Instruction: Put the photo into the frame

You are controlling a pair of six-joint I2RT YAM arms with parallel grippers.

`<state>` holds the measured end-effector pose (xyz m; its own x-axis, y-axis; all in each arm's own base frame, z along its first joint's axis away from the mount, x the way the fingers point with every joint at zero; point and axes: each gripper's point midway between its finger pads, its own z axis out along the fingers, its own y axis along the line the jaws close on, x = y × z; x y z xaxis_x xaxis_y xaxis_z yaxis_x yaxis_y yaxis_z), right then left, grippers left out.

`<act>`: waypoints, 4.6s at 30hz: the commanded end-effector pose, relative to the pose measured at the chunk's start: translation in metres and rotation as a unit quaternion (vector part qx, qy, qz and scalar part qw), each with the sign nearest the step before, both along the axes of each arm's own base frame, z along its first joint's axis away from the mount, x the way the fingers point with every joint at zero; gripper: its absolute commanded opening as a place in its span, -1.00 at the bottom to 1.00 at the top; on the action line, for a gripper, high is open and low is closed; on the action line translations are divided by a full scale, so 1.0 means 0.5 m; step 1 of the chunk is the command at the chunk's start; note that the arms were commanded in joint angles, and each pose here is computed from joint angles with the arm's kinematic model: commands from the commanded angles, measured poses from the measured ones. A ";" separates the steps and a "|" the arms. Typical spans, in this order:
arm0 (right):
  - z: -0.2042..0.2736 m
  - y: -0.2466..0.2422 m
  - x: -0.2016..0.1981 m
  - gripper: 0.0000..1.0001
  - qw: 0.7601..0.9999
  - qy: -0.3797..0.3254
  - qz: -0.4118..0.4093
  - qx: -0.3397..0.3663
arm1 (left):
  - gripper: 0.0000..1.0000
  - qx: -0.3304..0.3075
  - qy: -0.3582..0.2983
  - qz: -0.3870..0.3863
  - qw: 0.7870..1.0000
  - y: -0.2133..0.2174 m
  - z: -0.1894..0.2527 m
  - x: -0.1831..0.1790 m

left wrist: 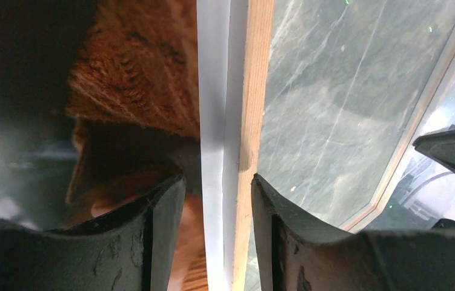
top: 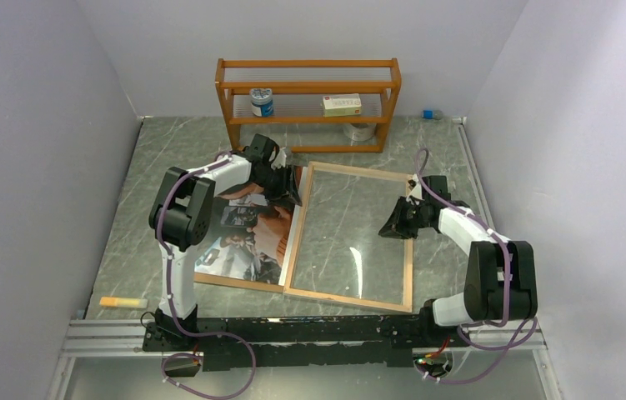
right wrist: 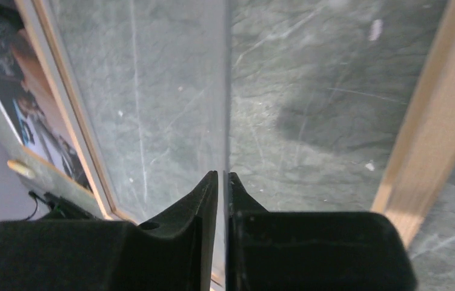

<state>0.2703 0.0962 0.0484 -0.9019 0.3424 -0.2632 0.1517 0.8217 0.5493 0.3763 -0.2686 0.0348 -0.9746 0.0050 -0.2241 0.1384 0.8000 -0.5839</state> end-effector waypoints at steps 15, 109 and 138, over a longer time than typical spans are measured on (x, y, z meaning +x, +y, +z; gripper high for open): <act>0.026 0.043 0.023 -0.32 0.997 0.034 0.007 0.062 | -0.04 0.097 -0.025 0.033 0.994 0.062 -0.047 0.044; 0.080 0.080 -0.041 -1.00 0.995 -0.043 0.081 0.050 | 0.45 0.000 0.004 0.002 1.000 0.036 0.007 -0.022; 0.036 0.055 -0.018 -1.00 0.996 -0.027 0.080 0.001 | 0.37 0.030 0.025 -0.014 0.999 0.026 -0.032 -0.041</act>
<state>0.2449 0.1302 0.0595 -0.9434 0.2131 -0.2541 0.0210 0.8030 0.5955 0.3619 -0.2602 0.0393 -0.9808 0.0069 -0.1947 0.1242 0.7921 -0.5976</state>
